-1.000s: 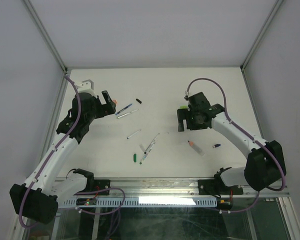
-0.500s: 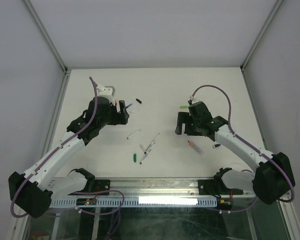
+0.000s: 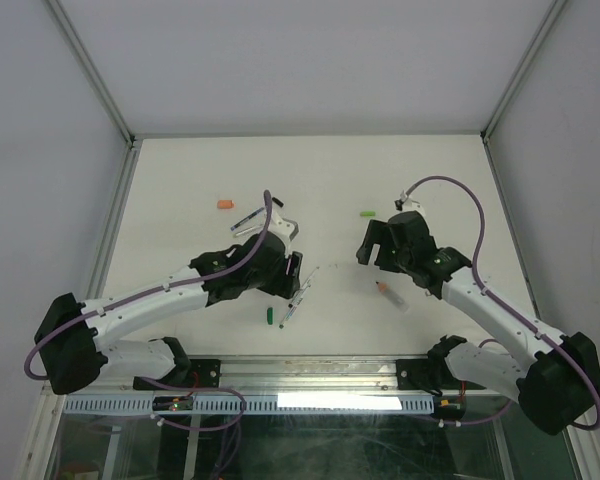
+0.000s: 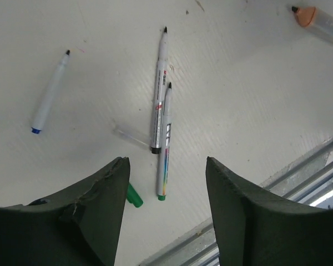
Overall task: Insert the pens into the pen caps
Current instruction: Pick up the pen from the center of the board.
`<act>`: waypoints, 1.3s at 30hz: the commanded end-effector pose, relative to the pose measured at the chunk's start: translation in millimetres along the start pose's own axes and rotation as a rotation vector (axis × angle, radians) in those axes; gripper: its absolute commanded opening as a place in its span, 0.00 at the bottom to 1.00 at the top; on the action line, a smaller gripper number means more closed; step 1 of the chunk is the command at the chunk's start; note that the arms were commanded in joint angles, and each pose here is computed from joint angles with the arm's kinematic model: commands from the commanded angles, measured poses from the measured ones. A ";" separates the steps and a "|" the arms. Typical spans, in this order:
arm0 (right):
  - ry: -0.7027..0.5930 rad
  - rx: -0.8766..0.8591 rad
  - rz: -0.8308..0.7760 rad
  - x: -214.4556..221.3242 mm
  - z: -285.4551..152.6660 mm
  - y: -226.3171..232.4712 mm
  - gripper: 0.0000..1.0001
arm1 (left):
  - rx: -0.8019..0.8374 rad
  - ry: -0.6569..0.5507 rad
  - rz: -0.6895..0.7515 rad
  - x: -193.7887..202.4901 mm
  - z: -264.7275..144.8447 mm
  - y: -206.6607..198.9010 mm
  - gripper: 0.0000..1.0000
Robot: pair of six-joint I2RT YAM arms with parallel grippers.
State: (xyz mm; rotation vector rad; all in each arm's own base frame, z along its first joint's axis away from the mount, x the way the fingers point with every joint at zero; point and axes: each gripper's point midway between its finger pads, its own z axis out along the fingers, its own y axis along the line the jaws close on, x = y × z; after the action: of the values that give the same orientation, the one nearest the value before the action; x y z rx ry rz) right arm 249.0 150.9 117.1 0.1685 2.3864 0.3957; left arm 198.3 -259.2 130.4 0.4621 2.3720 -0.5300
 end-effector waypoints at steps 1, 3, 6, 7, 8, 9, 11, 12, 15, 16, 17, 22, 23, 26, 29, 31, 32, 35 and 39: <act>-0.070 -0.042 0.040 -17.7 -1.4 11.7 0.86 | -0.003 0.046 -0.023 21.2 6.3 -10.3 0.56; -0.064 -0.045 0.037 -16.9 -0.8 12.3 0.86 | 0.005 0.080 -0.020 32.7 9.4 -13.2 0.54; -0.057 -0.049 0.034 -14.9 0.6 12.9 0.86 | 0.000 0.122 -0.007 48.5 14.2 -14.3 0.52; -0.056 -0.052 0.034 -14.4 0.9 13.2 0.86 | -0.003 0.135 0.000 53.4 15.9 -14.6 0.51; -0.053 -0.052 0.034 -13.3 1.2 12.9 0.86 | -0.004 0.149 0.006 58.1 17.5 -15.2 0.50; -0.051 -0.055 0.035 -12.7 1.4 13.3 0.86 | -0.006 0.163 0.011 62.5 19.1 -15.2 0.50; -0.049 -0.055 0.037 -11.6 2.0 13.1 0.86 | -0.008 0.184 0.018 69.3 21.8 -16.2 0.49; -0.048 -0.056 0.036 -11.3 2.0 12.9 0.86 | -0.012 0.192 0.020 72.2 23.1 -15.9 0.49; -0.046 -0.059 0.037 -10.3 2.2 13.1 0.85 | -0.027 0.217 0.025 80.1 27.9 -13.8 0.49; -0.046 -0.061 0.036 -10.5 2.0 13.6 0.85 | -0.031 0.227 0.029 82.8 29.9 -13.2 0.49; -0.047 -0.062 0.037 -11.1 1.9 14.0 0.85 | -0.036 0.235 0.032 85.1 31.7 -12.4 0.48; -0.047 -0.064 0.029 -11.8 0.6 14.4 0.85 | -0.048 0.262 0.051 93.6 38.9 -13.0 0.47; -0.049 -0.065 0.028 -11.6 0.2 14.4 0.85 | -0.046 0.260 0.054 93.5 39.0 -13.9 0.47; -0.054 -0.065 0.033 -12.2 -1.2 13.7 0.85 | -0.069 0.286 0.068 102.2 45.6 -11.1 0.47; -0.061 -0.072 0.041 -12.9 -3.3 14.5 0.85 | -0.083 0.294 0.086 104.9 49.3 -10.6 0.47; -0.063 -0.078 0.045 -12.7 -3.4 15.2 0.85 | -0.090 0.298 0.096 106.0 51.7 -10.5 0.47; -0.064 -0.082 0.045 -12.9 -3.3 16.0 0.85 | -0.092 0.300 0.099 105.9 52.9 -10.9 0.47; -0.060 -0.082 0.041 -12.9 -3.3 16.3 0.85 | -0.101 0.308 0.110 108.5 56.0 -10.9 0.46; -0.059 -0.074 0.038 -12.1 -2.9 14.8 0.84 | -0.109 0.322 0.118 113.2 59.3 -10.3 0.45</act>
State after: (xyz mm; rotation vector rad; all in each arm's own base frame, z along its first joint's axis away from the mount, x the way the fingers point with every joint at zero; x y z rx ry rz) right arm 248.2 156.5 116.7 0.1794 2.3770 0.4445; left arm 140.6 -265.4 20.8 0.6671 2.6565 -0.2788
